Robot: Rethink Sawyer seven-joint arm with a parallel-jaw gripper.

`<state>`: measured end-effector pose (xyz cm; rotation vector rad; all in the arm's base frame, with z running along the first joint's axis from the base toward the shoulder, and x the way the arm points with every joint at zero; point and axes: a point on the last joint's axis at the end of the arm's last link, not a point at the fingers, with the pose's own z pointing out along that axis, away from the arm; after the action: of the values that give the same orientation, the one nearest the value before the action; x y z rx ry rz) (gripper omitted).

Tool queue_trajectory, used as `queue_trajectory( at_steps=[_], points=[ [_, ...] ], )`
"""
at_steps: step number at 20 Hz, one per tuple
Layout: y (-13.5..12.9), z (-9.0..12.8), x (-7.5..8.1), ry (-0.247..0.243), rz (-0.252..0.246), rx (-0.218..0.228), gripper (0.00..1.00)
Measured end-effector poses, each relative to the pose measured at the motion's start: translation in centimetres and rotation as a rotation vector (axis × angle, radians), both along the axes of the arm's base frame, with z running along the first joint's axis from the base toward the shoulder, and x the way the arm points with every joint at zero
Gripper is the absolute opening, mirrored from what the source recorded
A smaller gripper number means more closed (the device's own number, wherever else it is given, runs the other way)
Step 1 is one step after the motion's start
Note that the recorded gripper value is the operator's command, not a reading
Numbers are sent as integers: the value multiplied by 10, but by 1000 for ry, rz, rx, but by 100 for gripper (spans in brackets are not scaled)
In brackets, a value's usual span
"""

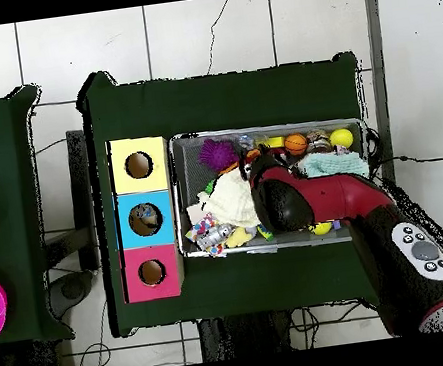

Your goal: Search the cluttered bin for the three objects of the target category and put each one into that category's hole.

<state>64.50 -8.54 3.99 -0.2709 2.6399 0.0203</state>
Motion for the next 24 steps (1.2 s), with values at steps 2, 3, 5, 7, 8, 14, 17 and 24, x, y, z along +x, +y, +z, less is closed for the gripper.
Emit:
queue_trajectory(
  at_steps=[2, 3, 5, 7, 8, 14, 17, 24],
  points=[
    [1, -8, 2, -15, 4, 3, 100],
    [1, -13, 3, -23, 6, 5, 100],
    [1, -19, 4, -34, 7, 10, 100],
    [3, -29, 6, -48, 6, 19, 100],
    [3, -34, 6, -53, 6, 23, 100],
    [3, -55, 3, -57, 12, 33, 100],
    [1, -65, 0, -65, 13, 37, 100],
    [-2, -81, -5, -101, 27, 30, 100]
  ],
)
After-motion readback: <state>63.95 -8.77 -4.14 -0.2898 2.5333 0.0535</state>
